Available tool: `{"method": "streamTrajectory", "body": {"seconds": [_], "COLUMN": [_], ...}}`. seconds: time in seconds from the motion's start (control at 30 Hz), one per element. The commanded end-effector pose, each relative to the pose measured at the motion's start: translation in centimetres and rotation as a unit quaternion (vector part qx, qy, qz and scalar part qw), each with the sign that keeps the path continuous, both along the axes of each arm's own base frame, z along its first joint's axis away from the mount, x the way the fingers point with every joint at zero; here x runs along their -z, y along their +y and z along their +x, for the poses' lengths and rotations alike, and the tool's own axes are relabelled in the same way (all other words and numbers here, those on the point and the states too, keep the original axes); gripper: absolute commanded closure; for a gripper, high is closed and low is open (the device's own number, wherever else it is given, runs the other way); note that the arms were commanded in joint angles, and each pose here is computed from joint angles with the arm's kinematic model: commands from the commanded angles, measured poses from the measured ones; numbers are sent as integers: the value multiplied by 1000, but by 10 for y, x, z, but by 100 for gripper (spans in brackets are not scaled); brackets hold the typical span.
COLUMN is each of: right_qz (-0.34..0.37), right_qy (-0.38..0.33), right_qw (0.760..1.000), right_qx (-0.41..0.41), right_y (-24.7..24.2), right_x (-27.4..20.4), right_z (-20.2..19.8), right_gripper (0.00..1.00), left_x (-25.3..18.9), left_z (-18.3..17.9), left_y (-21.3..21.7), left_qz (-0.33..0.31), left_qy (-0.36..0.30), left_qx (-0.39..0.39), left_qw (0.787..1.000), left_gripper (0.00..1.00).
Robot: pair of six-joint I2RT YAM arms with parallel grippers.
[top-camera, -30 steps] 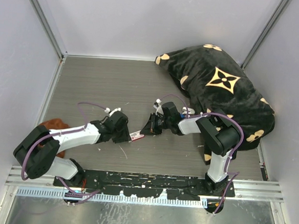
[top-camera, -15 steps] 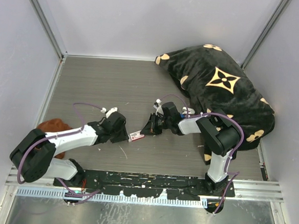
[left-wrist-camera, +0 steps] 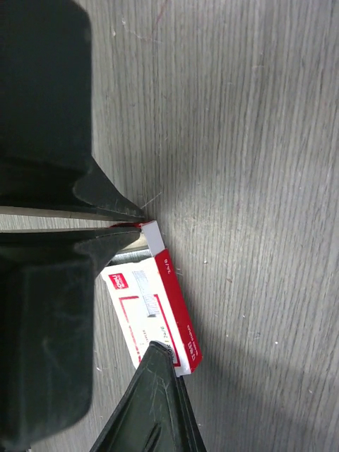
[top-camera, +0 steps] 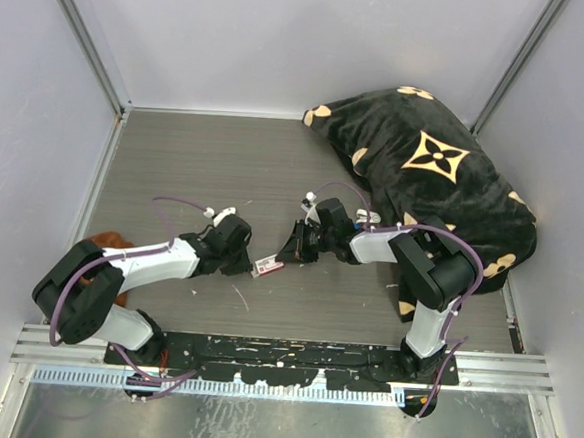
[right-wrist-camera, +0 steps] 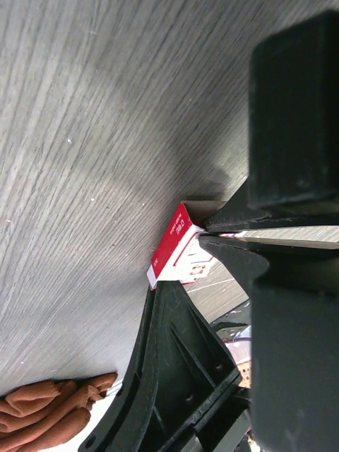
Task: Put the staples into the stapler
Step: Open the staple box at the center of the board.
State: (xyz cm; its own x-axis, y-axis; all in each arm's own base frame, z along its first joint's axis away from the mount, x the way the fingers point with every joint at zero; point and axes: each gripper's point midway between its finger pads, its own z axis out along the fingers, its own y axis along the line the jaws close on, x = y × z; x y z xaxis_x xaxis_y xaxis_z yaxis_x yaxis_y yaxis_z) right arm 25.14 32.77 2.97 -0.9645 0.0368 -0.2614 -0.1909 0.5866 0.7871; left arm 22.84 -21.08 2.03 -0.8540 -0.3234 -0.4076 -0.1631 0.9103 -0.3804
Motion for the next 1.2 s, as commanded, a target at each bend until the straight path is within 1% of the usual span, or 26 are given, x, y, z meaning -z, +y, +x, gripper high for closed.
{"method": "streamTrajectory", "body": {"seconds": [0.0, 0.03, 0.07, 0.23, 0.43, 0.57, 0.73, 0.83, 0.9, 0.93, 0.97, 1.03, 1.1, 1.17], "right_qz": [-2, -4, -5, -7, -5, -5, -9, -25, -41, -48, -55, -78, -114, -157], "right_qy": [-44, -44, -45, -46, -51, -51, -70, -101, -120, -131, -142, -163, -182, -205], "right_qw": [999, 999, 999, 998, 998, 998, 997, 994, 992, 990, 988, 983, 976, 965], "right_qx": [14, 17, 21, 36, 36, 36, 27, 22, 20, 19, 18, 18, 25, 39], "right_y": [-1, -2, -3, -10, -9, -9, -11, -18, -23, -26, -29, -38, -51, -68], "right_x": [-18, -18, -18, -18, -21, -21, -28, -40, -50, -56, -62, -72, -79, -87], "right_z": [13, 14, 16, 21, 23, 24, 23, 25, 26, 27, 28, 30, 33, 39], "right_gripper": [89, 89, 89, 89, 86, 84, 77, 66, 60, 54, 47, 37, 33, 31], "left_x": [-2, -3, -5, -13, -14, -15, -17, -14, -11, -12, -12, -16, -24, -37], "left_z": [10, 12, 14, 28, 41, 56, 82, 96, 106, 112, 118, 129, 140, 147], "left_y": [2, 4, 7, 22, 49, 65, 76, 82, 83, 83, 82, 82, 85, 91], "left_qz": [12, 16, 19, 35, 104, 136, 176, 203, 216, 217, 215, 210, 212, 227], "left_qy": [-6, -6, -7, -12, 14, 28, 38, 48, 51, 47, 43, 35, 23, 7], "left_qx": [9, 9, 7, 16, 52, 72, 95, 100, 104, 103, 102, 94, 85, 79], "left_qw": [1000, 1000, 1000, 999, 993, 988, 979, 973, 970, 970, 970, 973, 973, 971], "left_gripper": [96, 99, 100, 100, 100, 100, 100, 99, 96, 94, 88, 70, 48, 32]}}
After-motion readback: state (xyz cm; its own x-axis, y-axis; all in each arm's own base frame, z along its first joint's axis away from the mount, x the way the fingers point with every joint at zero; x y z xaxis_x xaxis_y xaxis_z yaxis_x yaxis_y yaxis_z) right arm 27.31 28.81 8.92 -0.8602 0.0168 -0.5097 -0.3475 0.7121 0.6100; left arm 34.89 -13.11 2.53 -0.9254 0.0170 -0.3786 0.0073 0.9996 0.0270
